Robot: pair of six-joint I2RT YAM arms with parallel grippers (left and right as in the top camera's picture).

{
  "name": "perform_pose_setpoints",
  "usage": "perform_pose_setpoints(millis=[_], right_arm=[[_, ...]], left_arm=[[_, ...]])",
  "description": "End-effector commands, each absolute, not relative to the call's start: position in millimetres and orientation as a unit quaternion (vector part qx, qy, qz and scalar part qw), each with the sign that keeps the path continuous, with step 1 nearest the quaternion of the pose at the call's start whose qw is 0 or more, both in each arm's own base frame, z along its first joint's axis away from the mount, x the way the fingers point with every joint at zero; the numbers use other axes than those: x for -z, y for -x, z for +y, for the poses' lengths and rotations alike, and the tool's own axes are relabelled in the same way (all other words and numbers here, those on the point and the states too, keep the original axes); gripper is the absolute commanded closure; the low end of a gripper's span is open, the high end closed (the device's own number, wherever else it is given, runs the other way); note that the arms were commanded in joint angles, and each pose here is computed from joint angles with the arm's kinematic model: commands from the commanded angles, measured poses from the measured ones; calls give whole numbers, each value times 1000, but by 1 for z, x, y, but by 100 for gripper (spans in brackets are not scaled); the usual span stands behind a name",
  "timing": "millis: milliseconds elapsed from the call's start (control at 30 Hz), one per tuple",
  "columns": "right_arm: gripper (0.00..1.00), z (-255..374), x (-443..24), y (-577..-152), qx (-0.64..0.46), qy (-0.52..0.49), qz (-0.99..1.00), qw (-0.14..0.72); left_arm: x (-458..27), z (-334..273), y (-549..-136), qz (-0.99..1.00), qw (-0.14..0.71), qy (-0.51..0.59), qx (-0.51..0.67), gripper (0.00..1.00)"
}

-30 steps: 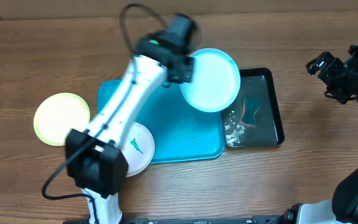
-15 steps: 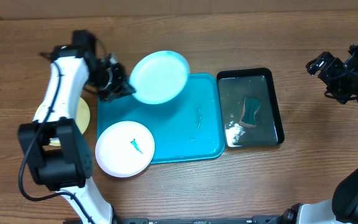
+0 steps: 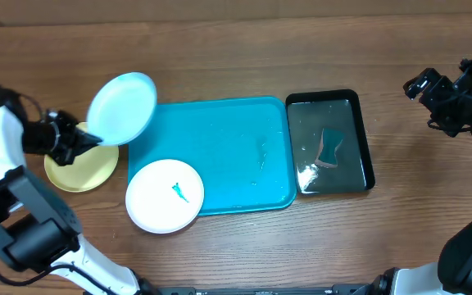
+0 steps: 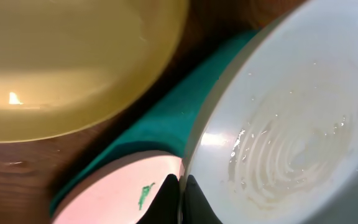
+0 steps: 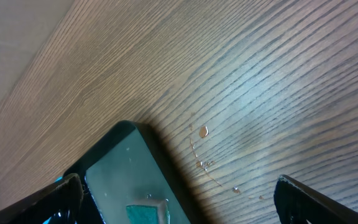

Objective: Clean dirty plates on tray and stack at the side
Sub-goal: 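Lower the white plate onto the yellow plate and open the left gripper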

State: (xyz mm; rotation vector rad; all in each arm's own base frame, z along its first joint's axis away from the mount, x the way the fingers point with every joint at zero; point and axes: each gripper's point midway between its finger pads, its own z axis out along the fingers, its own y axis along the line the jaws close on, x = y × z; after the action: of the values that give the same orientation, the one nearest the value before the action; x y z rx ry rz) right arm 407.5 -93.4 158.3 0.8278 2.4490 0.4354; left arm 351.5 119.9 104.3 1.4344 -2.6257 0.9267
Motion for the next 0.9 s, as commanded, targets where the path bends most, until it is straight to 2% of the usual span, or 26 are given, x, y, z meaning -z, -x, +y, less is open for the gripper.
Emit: perform_pose_setpoints(millis=[0, 300, 667, 700, 767, 800, 833, 867], right_arm=[[0, -94, -166, -411, -161, -301, 901, 268], [0, -94, -166, -411, -161, -301, 901, 268], [0, -94, -166, -411, -161, -301, 901, 268], [0, -94, -166, -411, -161, -301, 901, 268], [0, -94, -166, -411, -161, -301, 901, 268], [0, -94, -166, -411, -161, -301, 901, 268], [0, -94, -166, -411, -161, -301, 901, 268], [0, -94, -166, -411, -161, -301, 901, 268]], left_arm=[[-100, 164, -325, -827, -5, -499, -260, 96], [-82, 237, -262, -806, 17, -579, -119, 96], [-79, 239, -266, -822, 16, -564, -78, 96], [-79, 238, -267, -823, 16, -562, -78, 93], [-79, 234, -271, -828, 14, -555, -77, 81], [-79, 232, -273, -832, 14, -550, -77, 66], [-79, 230, -276, -835, 14, -545, -77, 44], [-79, 228, -278, -838, 14, -540, -77, 34]])
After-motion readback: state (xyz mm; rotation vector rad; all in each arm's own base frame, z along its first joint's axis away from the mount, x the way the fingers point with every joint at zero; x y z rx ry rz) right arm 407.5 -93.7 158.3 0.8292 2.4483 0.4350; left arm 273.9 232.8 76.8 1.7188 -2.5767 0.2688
